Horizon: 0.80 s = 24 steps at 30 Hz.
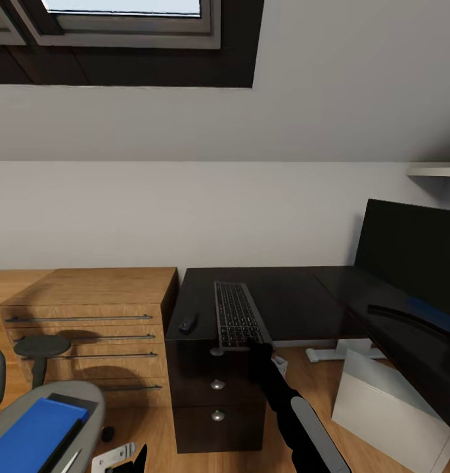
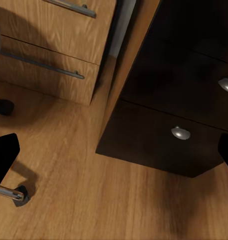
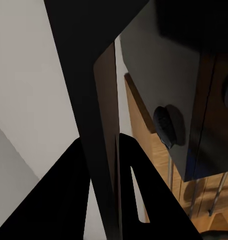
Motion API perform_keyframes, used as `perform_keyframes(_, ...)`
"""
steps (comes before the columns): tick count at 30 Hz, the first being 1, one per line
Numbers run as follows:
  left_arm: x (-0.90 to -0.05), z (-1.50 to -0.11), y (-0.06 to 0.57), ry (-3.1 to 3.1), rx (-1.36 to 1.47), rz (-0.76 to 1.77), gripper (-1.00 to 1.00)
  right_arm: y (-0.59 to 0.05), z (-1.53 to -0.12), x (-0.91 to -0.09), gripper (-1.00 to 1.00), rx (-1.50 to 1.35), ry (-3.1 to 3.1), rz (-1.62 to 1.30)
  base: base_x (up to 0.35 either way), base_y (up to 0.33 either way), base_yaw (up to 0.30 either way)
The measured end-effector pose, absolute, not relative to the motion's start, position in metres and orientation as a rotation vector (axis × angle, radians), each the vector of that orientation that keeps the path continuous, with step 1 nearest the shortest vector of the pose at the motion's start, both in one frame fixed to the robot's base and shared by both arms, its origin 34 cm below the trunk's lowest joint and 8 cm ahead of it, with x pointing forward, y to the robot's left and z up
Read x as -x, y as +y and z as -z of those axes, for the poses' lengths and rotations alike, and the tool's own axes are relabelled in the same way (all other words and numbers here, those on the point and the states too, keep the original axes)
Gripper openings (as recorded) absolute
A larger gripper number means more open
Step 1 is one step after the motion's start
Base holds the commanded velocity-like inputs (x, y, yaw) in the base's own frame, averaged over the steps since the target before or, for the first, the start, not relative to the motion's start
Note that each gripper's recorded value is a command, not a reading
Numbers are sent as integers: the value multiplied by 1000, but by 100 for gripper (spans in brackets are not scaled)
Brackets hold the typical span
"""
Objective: In the bedroom, organize the workspace by keeping the computer under the desk, ensuring the monitor is on the desk, placing the keyboard on the desk next to the monitor, placing the mouse on the desk next to the keyboard, moving the folder from the swivel chair onto the desk next to the mouse, stacking the notebook on top of the folder with the pen on top of the notebook, and positioning the swivel chair next to the desk.
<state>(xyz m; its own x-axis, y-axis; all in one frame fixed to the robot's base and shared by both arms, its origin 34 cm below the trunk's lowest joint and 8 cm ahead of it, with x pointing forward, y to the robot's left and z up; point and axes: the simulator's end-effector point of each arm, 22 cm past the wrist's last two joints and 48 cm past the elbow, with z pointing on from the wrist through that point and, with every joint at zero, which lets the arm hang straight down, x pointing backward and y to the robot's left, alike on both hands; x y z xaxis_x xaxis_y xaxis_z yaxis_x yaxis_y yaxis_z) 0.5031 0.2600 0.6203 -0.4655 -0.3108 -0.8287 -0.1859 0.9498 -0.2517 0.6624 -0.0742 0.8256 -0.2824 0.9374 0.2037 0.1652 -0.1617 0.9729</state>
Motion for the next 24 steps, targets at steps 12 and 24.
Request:
perform_keyframes(12, -503, -620, 260, 2069, 351, 151, 100, -74, -825, -662, 100, -1298, 1448, -1508, 0, 0, 0)
perform_keyframes(24, -500, -615, 259, 2081, 350, 152, 100, -74, -825, -663, 100, -1299, 1448, -1507, -92, 0, 0)
